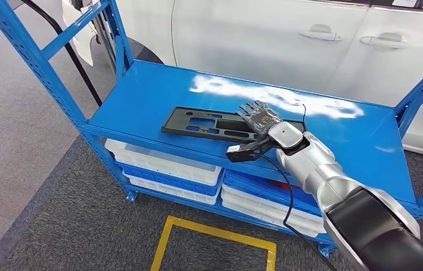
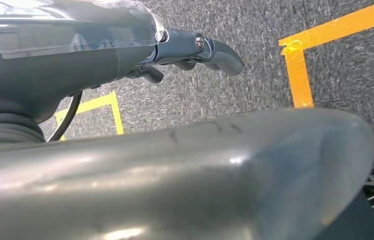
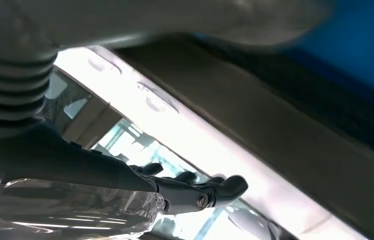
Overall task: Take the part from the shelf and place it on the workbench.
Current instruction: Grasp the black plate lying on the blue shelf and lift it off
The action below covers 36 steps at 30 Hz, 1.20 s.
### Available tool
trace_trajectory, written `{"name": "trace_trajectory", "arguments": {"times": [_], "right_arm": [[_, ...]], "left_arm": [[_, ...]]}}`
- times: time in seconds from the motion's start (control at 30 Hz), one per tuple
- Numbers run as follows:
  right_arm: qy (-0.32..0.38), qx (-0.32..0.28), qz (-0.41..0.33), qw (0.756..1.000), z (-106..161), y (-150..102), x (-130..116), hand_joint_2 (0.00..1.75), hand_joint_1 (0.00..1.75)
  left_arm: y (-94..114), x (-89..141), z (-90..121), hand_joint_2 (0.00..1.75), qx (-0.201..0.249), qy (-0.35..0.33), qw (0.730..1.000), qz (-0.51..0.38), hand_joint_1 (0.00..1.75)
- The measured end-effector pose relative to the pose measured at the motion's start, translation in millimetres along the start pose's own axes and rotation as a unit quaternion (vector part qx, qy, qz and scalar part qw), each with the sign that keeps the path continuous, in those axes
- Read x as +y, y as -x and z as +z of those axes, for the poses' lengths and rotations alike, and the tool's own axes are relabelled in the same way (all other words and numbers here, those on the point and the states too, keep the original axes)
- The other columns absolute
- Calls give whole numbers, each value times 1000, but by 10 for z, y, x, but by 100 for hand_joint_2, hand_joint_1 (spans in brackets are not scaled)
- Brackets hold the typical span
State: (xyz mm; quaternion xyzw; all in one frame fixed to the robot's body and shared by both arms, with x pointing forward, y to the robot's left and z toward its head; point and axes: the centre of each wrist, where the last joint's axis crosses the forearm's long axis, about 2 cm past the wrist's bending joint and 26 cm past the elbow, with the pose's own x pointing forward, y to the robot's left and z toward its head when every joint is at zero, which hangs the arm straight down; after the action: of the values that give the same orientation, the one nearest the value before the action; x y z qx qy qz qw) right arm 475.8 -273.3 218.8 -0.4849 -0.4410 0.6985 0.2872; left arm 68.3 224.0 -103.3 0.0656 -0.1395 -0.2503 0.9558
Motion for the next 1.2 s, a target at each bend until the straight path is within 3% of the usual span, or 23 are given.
{"name": "trace_trajectory", "arguments": {"times": [0.27,0.7,0.73,0.83,0.87,0.93,1.2], "right_arm": [[-22,-22,48,998,7,-2,48,175,0],[-55,-10,101,993,-4,29,41,175,0],[-59,-8,103,993,1,28,57,175,32],[-71,-8,107,992,20,13,118,175,157],[-72,-8,107,992,23,13,125,175,168],[-72,-8,107,992,21,18,120,175,173],[-64,-13,104,992,-7,55,34,175,174]], "left_arm": [[16,-4,2,0,-3,-2,1000,5,0],[-26,18,-5,0,-8,-3,1000,6,0],[-29,19,-5,0,-8,-3,1000,6,0],[-16,13,-3,0,-7,-2,1000,6,0],[-13,10,-3,0,-6,-1,1000,6,0],[-14,8,-2,0,-6,-1,1000,6,0],[-28,20,-6,0,-9,-3,1000,7,0]]}}
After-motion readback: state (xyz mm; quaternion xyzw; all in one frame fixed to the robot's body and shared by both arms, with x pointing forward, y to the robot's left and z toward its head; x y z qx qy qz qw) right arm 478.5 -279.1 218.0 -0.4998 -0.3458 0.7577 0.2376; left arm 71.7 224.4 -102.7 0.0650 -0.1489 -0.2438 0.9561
